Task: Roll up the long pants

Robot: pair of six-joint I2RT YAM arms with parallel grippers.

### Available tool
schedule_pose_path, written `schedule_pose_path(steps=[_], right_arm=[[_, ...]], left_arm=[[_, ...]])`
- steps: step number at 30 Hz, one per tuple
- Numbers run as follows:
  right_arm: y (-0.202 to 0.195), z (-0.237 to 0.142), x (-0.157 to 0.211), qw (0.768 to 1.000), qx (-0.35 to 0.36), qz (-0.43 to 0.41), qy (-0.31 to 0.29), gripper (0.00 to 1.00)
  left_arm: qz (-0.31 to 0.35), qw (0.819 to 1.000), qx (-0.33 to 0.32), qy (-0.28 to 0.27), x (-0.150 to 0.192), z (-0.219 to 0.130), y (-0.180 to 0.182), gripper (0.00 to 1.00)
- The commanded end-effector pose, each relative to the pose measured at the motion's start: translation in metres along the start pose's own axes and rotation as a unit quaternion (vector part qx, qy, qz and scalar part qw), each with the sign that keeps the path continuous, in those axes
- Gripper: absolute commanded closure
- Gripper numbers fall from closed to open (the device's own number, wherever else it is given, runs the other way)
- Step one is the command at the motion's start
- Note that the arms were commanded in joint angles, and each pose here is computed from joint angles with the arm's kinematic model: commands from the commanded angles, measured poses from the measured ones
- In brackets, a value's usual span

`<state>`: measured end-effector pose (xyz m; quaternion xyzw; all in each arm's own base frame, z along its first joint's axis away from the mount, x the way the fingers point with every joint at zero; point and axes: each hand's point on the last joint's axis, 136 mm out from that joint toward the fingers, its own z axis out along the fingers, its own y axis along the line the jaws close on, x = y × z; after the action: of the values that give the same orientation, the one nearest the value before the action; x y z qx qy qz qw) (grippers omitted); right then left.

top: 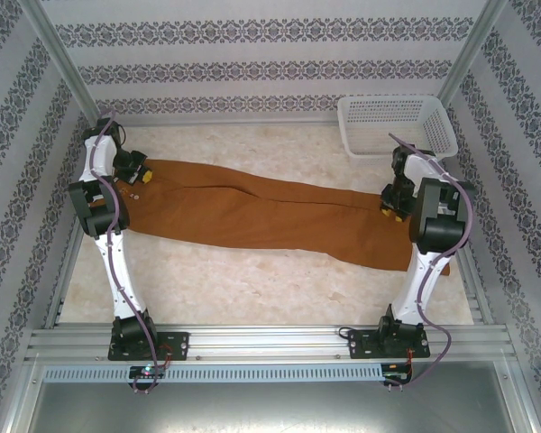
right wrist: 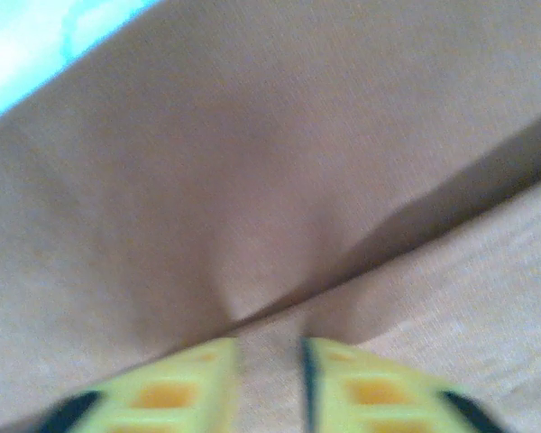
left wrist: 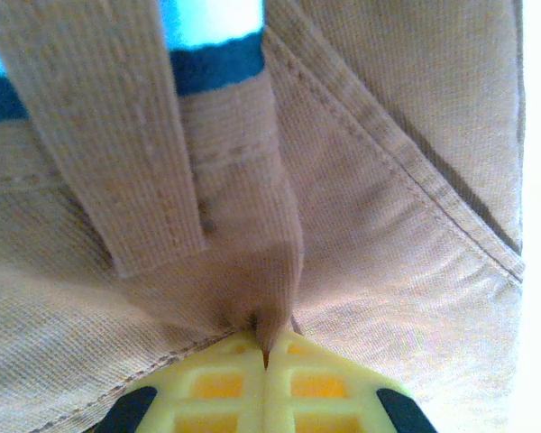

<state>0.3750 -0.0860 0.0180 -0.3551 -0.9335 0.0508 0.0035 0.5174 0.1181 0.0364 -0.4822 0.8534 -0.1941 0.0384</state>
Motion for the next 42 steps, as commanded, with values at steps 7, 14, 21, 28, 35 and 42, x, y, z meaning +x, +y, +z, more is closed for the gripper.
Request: schedule_pose_path(steps=[7, 14, 21, 28, 35, 42], right_arm=[[-0.016, -0.014, -0.014, 0.999, 0.029, -0.016, -0.02, 1.0], [-0.029, -0.035, -0.022, 0.999, 0.021, -0.008, -0.042, 1.0], [-0.064, -0.047, -0.03, 0.997, 0.053, 0.004, -0.05, 0.29], [-0.099, -0.038, -0.031, 0.998, 0.051, 0.031, -0.032, 0.29], [-0.108, -0.03, -0.032, 0.997, 0.063, 0.035, -0.023, 0.28], [-0.113, -0.033, -0.035, 0.997, 0.068, 0.032, -0.027, 0.29]], left_arm=[[-0.006, 0.999, 0.021, -0.024, -0.018, -0.012, -0.002, 1.0], [-0.019, 0.998, 0.027, -0.056, -0.03, -0.039, 0.0, 1.0], [-0.035, 0.995, 0.037, -0.084, -0.042, -0.069, 0.006, 1.0], [-0.038, 0.994, 0.046, -0.089, -0.045, -0.077, 0.006, 1.0], [-0.042, 0.994, 0.052, -0.087, -0.049, -0.069, 0.005, 1.0], [-0.049, 0.993, 0.038, -0.097, -0.058, -0.065, 0.014, 1.0]])
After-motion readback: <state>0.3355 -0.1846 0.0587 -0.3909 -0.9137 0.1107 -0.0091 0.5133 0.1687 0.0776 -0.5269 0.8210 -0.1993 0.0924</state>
